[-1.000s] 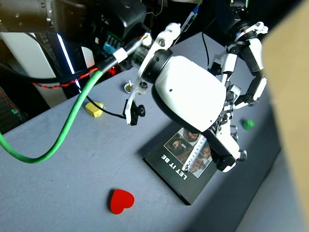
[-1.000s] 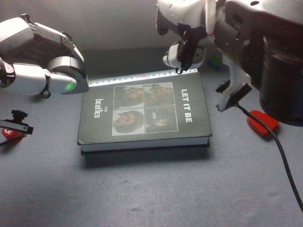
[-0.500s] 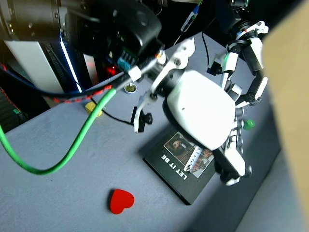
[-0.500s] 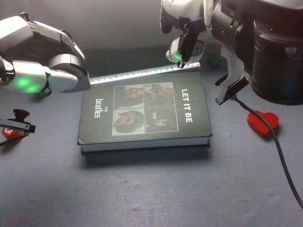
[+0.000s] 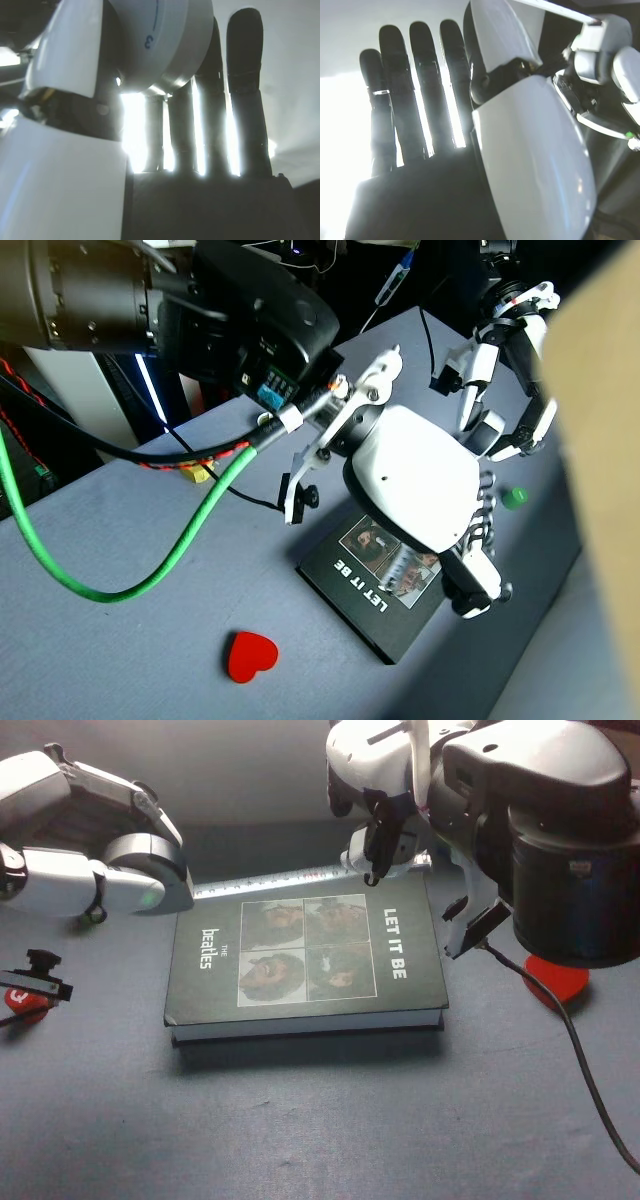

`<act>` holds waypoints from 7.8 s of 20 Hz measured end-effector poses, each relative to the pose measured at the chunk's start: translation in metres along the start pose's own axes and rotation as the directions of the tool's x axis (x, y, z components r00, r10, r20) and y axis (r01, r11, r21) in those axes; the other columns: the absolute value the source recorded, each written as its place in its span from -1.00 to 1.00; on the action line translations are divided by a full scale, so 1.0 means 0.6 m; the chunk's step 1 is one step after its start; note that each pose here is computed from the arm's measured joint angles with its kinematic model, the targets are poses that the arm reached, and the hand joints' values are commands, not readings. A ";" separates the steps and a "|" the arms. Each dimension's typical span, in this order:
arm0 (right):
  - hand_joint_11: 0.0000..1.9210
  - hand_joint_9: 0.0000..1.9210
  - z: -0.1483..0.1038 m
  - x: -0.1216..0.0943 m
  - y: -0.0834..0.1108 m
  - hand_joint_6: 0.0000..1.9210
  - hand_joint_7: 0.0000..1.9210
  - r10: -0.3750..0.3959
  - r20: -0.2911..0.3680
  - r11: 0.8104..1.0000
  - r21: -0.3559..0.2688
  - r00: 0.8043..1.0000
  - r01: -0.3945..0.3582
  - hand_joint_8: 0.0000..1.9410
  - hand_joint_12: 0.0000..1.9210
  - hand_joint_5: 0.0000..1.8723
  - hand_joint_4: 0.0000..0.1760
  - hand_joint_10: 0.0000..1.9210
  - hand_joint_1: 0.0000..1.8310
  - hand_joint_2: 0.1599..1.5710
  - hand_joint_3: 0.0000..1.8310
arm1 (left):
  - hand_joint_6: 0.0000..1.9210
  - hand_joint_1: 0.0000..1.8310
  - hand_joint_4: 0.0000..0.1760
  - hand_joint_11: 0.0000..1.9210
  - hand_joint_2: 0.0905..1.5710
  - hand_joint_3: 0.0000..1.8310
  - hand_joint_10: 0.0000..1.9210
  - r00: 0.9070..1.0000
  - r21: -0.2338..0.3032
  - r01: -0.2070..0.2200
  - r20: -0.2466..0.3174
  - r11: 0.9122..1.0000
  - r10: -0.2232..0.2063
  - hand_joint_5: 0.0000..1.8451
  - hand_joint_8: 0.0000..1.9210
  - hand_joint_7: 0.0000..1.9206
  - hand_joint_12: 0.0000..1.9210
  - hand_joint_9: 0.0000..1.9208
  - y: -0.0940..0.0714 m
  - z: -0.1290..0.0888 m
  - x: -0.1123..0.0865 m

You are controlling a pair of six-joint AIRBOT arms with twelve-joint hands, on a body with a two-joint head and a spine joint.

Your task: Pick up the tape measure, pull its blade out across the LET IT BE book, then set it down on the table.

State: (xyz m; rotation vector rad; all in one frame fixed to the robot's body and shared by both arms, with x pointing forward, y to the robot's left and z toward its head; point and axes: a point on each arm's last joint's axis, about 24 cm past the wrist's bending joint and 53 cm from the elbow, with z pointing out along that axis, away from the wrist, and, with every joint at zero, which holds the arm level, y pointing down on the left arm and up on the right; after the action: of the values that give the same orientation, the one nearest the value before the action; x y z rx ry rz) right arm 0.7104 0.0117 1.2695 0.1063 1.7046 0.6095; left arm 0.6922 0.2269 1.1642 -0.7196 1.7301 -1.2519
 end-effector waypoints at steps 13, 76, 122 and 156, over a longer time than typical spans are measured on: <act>-0.68 -0.18 0.003 0.031 -0.001 -0.99 -0.15 0.003 -0.081 1.000 0.001 0.997 -0.003 -0.99 -0.03 -0.15 -1.00 -0.99 0.11 0.37 -1.00 | 0.06 0.50 -1.00 -0.15 0.38 -1.00 0.32 1.000 0.015 -0.009 -0.011 1.000 0.009 -0.05 -0.08 0.08 0.23 -0.06 -0.005 0.000 0.004; -0.55 -0.05 0.001 0.055 0.000 -0.05 -0.02 -0.018 -0.112 1.000 -0.006 0.994 0.018 -1.00 0.11 -0.07 -0.99 -0.97 0.13 0.43 -1.00 | 0.04 0.50 -1.00 -0.18 0.38 -1.00 0.33 1.000 0.014 -0.018 -0.013 1.000 0.019 -0.03 -0.08 0.08 0.29 -0.07 -0.002 0.000 0.002; -0.38 -0.13 -0.022 0.002 -0.094 0.19 -0.04 -0.085 -0.095 0.996 -0.047 0.992 0.081 0.18 0.45 -0.10 -0.86 -0.19 0.30 0.43 -1.00 | 0.08 0.50 -1.00 -0.17 0.38 -1.00 0.31 1.000 0.038 -0.010 -0.020 0.999 0.011 -0.07 -0.12 0.12 0.23 -0.06 -0.011 0.005 0.009; -0.35 -0.09 -0.021 -0.064 -0.179 0.15 -0.02 -0.117 -0.052 0.993 -0.035 0.992 0.115 0.15 0.42 -0.07 -0.82 -0.18 0.30 0.41 -1.00 | -0.01 0.51 -1.00 -0.15 0.37 -1.00 0.32 1.000 0.045 -0.005 -0.014 0.999 0.006 -0.01 -0.14 0.12 0.27 -0.05 -0.013 0.005 0.006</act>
State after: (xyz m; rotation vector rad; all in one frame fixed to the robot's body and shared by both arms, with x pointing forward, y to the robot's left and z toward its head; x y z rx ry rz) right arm 0.7351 -0.0994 1.2569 -0.0323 1.7393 0.5577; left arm 0.6930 0.2200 1.1704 -0.6810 1.7090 -1.2911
